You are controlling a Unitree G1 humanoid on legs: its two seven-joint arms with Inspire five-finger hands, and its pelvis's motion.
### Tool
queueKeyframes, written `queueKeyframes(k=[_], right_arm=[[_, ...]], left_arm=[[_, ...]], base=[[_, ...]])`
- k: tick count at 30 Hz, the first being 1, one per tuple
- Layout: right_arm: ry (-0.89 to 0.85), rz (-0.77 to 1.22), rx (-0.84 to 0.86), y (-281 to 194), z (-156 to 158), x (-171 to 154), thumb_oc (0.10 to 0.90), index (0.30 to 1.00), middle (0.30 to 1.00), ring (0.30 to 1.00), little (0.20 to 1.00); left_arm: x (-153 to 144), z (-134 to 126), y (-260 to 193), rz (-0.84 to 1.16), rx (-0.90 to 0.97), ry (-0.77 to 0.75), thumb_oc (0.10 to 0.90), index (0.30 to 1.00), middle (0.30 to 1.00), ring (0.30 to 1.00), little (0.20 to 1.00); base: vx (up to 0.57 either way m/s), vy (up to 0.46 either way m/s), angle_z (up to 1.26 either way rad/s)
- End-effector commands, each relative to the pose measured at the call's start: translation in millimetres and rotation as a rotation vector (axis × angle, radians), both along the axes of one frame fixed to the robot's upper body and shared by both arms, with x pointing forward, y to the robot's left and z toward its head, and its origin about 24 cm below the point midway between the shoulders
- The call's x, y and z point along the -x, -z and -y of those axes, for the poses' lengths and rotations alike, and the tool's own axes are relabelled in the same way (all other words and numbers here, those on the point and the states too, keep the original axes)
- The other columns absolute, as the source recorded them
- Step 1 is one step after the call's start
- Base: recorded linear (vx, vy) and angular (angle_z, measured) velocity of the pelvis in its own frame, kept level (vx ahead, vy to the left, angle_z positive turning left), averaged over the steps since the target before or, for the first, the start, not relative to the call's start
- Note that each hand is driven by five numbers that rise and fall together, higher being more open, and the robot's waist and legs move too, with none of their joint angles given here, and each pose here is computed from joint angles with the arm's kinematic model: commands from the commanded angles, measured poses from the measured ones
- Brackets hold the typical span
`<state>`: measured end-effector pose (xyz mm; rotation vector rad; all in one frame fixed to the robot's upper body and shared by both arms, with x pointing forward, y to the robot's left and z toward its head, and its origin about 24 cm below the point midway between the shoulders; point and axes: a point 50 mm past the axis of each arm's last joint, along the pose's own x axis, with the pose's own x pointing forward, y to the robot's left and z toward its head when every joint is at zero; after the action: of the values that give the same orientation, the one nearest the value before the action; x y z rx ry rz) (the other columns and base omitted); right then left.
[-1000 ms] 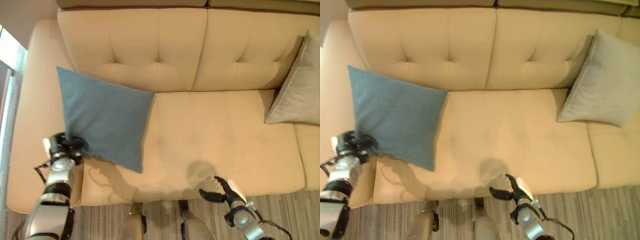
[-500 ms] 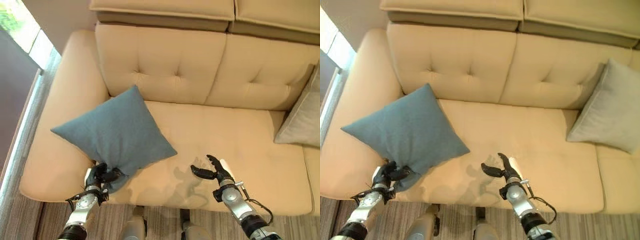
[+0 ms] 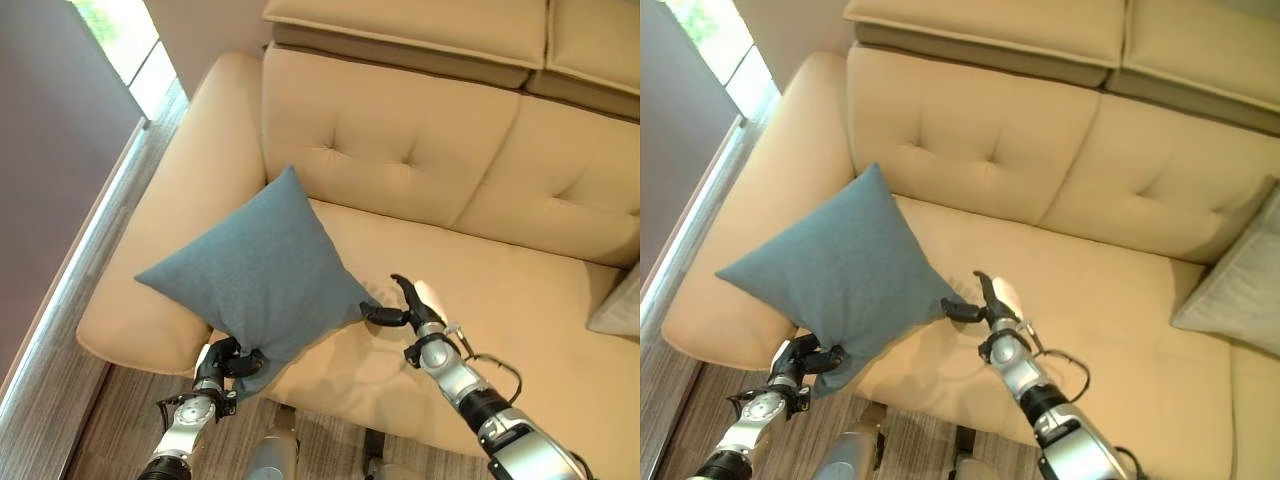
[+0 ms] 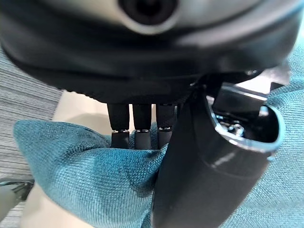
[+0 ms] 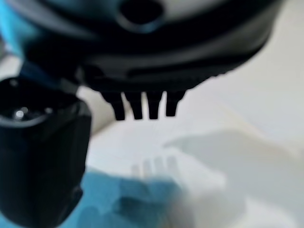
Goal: Pick up all the scattered cushions and arrange them neatly on the sofa.
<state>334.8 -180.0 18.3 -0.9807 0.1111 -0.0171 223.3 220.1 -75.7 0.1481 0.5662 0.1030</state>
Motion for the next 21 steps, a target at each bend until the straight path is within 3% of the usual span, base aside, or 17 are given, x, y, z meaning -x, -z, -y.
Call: queueKeyframes(k=[1, 14, 21], right_arm=[[-0.047, 0.287, 0.081, -65, -5, -26, 0.800, 0.900, 0.900, 0.900, 0.900], [-0.114, 0.249, -0.080, -80, -40, -44, 0.800, 0.900, 0.900, 0.900, 0.900], [-0.130, 0.198, -0.302, -75, -67, -44, 0.800, 0.900, 0.900, 0.900, 0.900]], left_arm=[[23, -2, 18, -0.110, -0.095, 0.112, 0.400, 0.300, 0.300, 0.300, 0.300], [22, 8, 11, -0.075, -0.051, 0.212, 0.400, 0.300, 0.300, 0.300, 0.300], [19, 17, 14, -0.091, -0.058, 0.263, 0.400, 0.300, 0.300, 0.300, 0.300]], base=[[0.01, 0.010, 0.15], [-0.01, 0.001, 0.23], [0.02, -0.007, 0.19]])
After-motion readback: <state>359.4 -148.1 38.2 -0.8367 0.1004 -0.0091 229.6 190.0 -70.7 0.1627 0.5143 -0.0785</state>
